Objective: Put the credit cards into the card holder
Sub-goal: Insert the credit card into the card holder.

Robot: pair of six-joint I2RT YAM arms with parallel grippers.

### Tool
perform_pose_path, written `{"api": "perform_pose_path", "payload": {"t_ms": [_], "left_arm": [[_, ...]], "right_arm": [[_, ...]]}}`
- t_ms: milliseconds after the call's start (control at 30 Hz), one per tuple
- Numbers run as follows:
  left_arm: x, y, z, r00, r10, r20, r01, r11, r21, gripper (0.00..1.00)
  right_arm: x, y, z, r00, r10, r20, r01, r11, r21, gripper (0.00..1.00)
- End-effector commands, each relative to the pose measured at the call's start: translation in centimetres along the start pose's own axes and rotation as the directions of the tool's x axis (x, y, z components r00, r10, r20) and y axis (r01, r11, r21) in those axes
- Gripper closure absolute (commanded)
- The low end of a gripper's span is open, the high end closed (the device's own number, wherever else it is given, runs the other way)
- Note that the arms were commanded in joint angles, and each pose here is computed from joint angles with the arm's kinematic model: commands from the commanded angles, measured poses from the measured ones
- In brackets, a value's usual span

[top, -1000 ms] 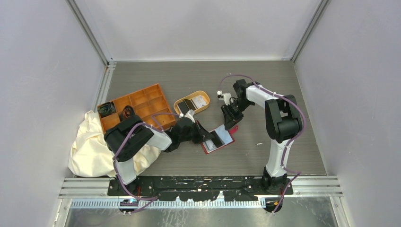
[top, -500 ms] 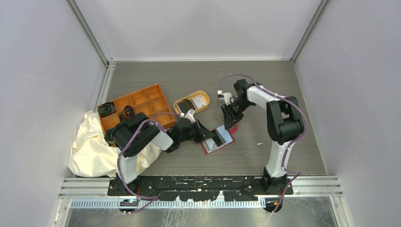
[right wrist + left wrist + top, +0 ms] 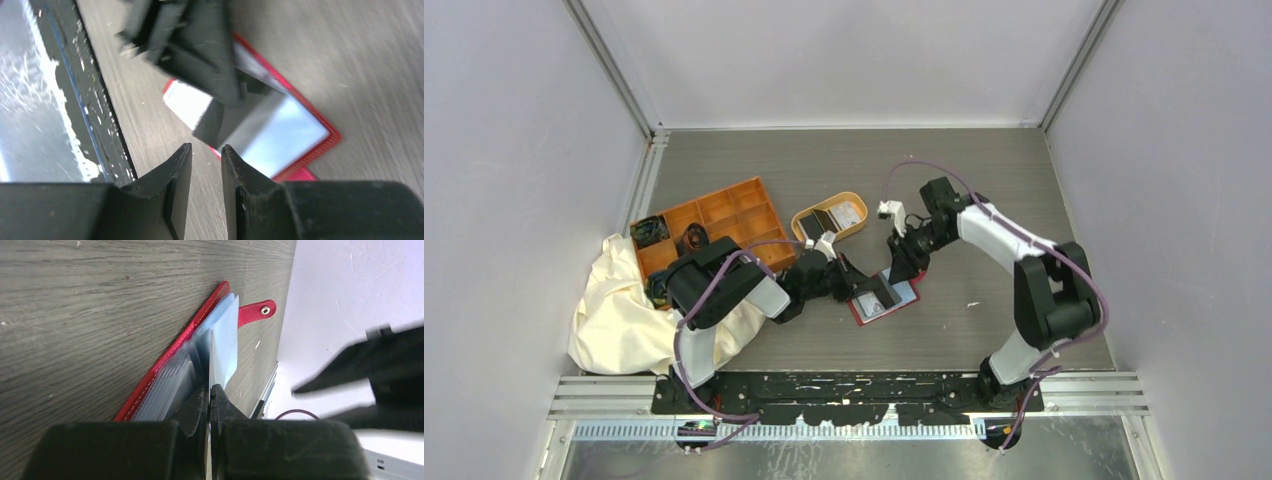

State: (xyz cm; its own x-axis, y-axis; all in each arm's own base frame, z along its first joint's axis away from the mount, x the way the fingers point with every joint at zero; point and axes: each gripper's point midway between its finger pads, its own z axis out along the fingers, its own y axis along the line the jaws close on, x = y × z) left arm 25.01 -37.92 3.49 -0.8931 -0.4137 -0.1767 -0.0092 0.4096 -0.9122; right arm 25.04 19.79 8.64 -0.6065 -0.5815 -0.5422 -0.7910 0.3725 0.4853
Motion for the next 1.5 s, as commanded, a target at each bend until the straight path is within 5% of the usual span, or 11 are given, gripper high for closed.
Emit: {"api": "perform_pose_path", "payload": {"t_ms": [0,133,833,1467], "left_arm": [[0.6,1.8,0.1,1.000,0.008,-0.027,-0.009,0.999,-0.046,0.99],[0.9,1.6,0.1,0.999,0.013,-0.049,-0.015,0.999,-0.037,1.00],[1.1,1.6,1.1,0.990,0.046,-0.131,-0.049,0.998,-0.025,0.95],[1.0,1.9,1.1,0.990,0.019,-0.143,-0.021,1.000,-0.006,0.85]], "right_arm": [[-1.4,4.5,0.3,0.889,-0.427,0.169,0.437,0.899,-0.031,0.66],[-1.3,4.6,0.9,0.809,-0.558,0.185,0.559,0.827,0.053,0.68],[-0.4,3.9,2.2,0.839,-0.536,0.092,0.537,0.843,0.016,0.72],[-0.1,1.6,5.9,0.646,-0.749,-0.148,0.760,0.615,0.209,0.74]]}}
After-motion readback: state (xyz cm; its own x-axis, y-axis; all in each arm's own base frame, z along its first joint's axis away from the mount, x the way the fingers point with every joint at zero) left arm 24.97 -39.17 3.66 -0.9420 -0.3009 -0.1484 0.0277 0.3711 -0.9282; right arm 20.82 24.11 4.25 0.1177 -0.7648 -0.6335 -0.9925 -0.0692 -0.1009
